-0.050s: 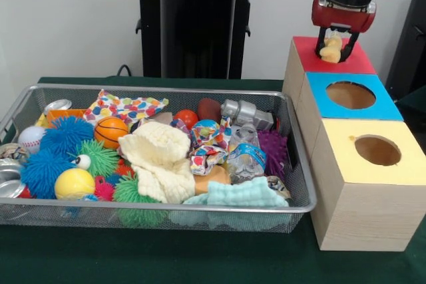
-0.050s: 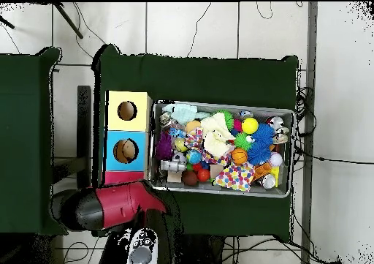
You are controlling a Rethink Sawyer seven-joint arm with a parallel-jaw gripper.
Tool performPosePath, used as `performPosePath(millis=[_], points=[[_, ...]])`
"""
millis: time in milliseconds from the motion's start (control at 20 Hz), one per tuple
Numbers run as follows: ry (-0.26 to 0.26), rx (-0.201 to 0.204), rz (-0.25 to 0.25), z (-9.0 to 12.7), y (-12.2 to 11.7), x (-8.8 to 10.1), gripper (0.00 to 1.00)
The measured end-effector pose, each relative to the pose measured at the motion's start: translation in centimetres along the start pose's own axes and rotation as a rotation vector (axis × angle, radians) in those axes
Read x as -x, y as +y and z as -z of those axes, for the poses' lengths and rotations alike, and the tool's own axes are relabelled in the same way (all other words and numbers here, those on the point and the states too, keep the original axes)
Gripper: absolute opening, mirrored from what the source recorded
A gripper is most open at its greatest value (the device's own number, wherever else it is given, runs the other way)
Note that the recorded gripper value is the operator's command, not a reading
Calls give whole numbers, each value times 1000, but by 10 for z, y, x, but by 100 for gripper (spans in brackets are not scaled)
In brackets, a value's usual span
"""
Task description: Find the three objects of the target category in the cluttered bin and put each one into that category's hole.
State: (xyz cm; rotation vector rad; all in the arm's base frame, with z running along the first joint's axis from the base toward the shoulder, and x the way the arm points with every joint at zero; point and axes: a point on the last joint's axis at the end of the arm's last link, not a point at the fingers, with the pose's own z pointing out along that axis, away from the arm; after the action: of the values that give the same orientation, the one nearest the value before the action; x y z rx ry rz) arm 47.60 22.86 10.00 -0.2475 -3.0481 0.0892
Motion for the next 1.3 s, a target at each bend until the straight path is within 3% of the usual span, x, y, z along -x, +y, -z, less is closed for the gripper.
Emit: performPosePath(millis=[450,500,700,1300], points=[[6,7,-9,0,0,0,100],[8,6,-11,0,0,-1,0],[8,8,-15,3,-1,-2,0],[-72,35,-43,41,-2,16,0]])
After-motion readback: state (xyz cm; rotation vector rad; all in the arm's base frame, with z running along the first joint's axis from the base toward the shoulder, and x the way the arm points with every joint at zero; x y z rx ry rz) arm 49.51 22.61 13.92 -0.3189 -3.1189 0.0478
